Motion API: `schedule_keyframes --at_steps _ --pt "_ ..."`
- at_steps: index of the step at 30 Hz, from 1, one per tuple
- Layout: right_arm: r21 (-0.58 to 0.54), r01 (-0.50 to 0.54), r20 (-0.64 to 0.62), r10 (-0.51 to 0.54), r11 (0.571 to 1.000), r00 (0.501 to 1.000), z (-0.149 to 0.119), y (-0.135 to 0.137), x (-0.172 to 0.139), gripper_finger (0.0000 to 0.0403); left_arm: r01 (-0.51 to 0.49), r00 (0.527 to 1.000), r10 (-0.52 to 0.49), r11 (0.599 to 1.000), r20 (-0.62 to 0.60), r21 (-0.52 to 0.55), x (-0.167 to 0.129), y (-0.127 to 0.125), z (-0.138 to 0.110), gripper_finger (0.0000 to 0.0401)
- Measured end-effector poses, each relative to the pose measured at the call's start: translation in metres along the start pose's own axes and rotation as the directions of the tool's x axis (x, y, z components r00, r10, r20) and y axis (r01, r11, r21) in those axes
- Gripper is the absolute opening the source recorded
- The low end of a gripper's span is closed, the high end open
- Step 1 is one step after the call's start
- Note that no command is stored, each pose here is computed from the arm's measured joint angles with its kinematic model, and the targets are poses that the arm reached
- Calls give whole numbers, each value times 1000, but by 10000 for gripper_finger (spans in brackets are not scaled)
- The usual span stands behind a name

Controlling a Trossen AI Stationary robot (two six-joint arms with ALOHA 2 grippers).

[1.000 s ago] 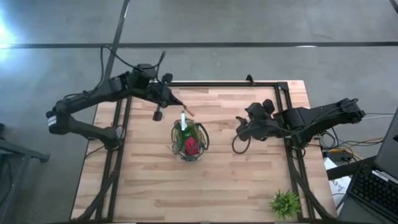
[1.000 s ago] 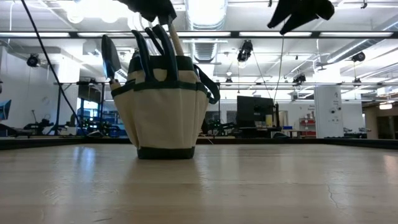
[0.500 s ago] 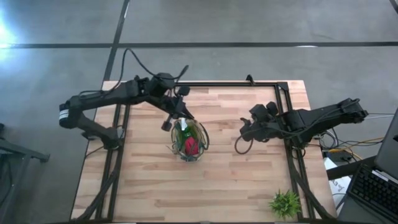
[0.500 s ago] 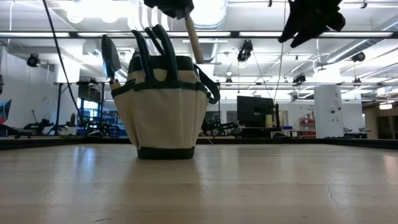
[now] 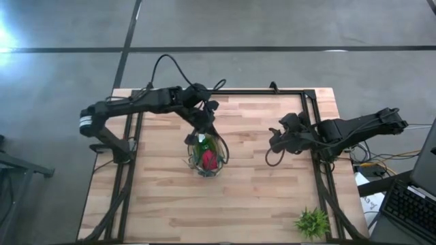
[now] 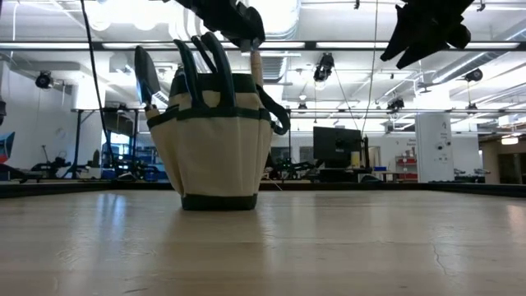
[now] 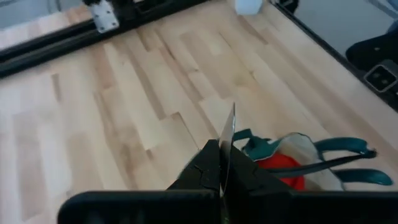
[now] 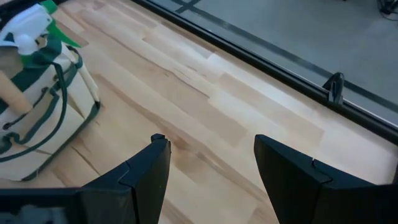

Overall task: Pick & Place Garden tools in Gardening bag
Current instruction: Put the brown trowel into the gardening bag

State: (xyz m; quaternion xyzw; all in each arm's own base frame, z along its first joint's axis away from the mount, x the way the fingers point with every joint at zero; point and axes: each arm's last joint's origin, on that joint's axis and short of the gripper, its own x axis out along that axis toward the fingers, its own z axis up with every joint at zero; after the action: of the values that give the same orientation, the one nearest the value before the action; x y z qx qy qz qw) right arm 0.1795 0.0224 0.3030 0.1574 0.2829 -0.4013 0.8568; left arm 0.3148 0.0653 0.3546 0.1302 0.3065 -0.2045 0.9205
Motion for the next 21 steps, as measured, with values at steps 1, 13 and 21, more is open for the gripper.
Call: schedule_keyframes --at_steps 1,13,21 --pt "6 -4 3 4 1000 1000 0 -1 -1 224 10 1000 -10 1000 -3 -5 0 -1 -1 0" --pt "23 -38 29 37 999 999 4 -2 -5 224 62 997 -63 998 -34 -24 10 -4 -8 0" --pt "20 -48 39 47 999 998 5 -2 -5 224 78 996 -78 997 -45 16 37 2 -25 0"
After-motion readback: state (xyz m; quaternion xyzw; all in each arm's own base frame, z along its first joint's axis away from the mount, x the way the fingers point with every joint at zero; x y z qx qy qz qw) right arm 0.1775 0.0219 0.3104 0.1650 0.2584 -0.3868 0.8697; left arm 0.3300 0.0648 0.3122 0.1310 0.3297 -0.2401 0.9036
